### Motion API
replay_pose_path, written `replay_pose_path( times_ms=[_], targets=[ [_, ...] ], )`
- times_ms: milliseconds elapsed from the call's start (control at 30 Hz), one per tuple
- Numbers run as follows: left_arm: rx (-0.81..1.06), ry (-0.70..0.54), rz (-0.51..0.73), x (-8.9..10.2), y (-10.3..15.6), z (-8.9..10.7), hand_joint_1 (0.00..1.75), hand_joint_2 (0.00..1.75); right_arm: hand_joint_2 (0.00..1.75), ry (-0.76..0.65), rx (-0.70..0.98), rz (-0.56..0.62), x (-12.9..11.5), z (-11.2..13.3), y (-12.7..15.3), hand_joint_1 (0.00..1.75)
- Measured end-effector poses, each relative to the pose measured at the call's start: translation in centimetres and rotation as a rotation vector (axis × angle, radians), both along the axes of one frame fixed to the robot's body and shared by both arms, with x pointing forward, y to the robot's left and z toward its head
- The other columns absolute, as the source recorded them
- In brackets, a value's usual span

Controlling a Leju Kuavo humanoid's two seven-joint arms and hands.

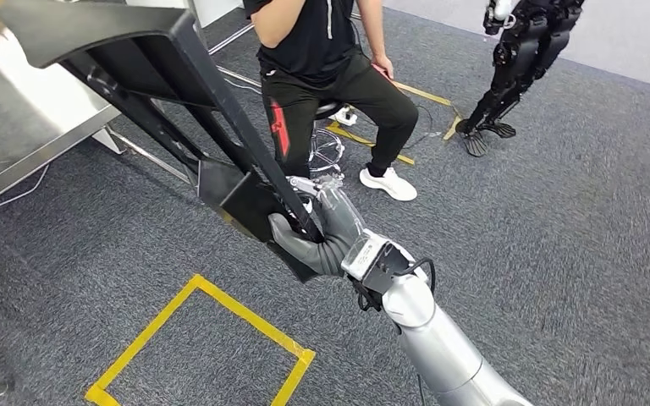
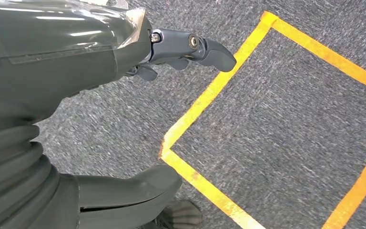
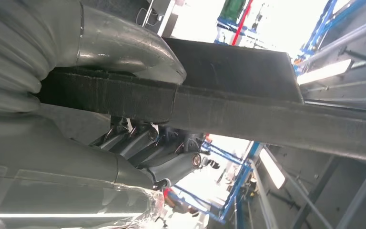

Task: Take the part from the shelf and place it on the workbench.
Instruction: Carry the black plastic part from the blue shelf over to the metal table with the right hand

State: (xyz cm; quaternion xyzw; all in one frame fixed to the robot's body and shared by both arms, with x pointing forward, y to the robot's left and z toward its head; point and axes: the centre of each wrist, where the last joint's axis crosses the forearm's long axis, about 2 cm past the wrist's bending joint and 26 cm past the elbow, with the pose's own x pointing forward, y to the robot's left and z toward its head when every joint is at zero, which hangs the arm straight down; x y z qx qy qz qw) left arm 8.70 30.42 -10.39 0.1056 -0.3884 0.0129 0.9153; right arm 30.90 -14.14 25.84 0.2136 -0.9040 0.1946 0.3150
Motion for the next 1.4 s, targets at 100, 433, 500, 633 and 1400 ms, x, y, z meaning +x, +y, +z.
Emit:
replay_pose_path(
  times_ms=[100, 433, 500, 633, 1400],
  targets=[
    [-0.004, -0.007, -0.006, 0.6, -0.3, 0.1, 0.00, 1.75, 1.75, -0.004, -0.001, -0.003, 0.2, 0.2, -0.1, 1.75],
    [-0.013, -0.010, -0.011, 1.1, -0.8, 0.2, 0.00, 1.75, 1.75, 0.006, -0.018, -0.015, 0.5, -0.3, -0.5, 1.75],
    [-0.011, -0.006, -0.012, 1.1, -0.8, 0.2, 0.00, 1.75, 1.75, 0.004, -0.021, -0.019, 0.5, -0.3, -0.5, 1.75],
    [-0.004, 0.012, -0.018, 0.9, -0.6, 0.2, 0.00, 1.75, 1.75, 0.002, -0.028, -0.036, 0.4, -0.3, -0.6, 1.75],
    [-0.001, 0.021, -0.025, 0.8, -0.7, 0.2, 0.00, 1.75, 1.75, 0.032, -0.025, -0.067, -0.3, -1.2, -1.3, 1.75]
  ],
)
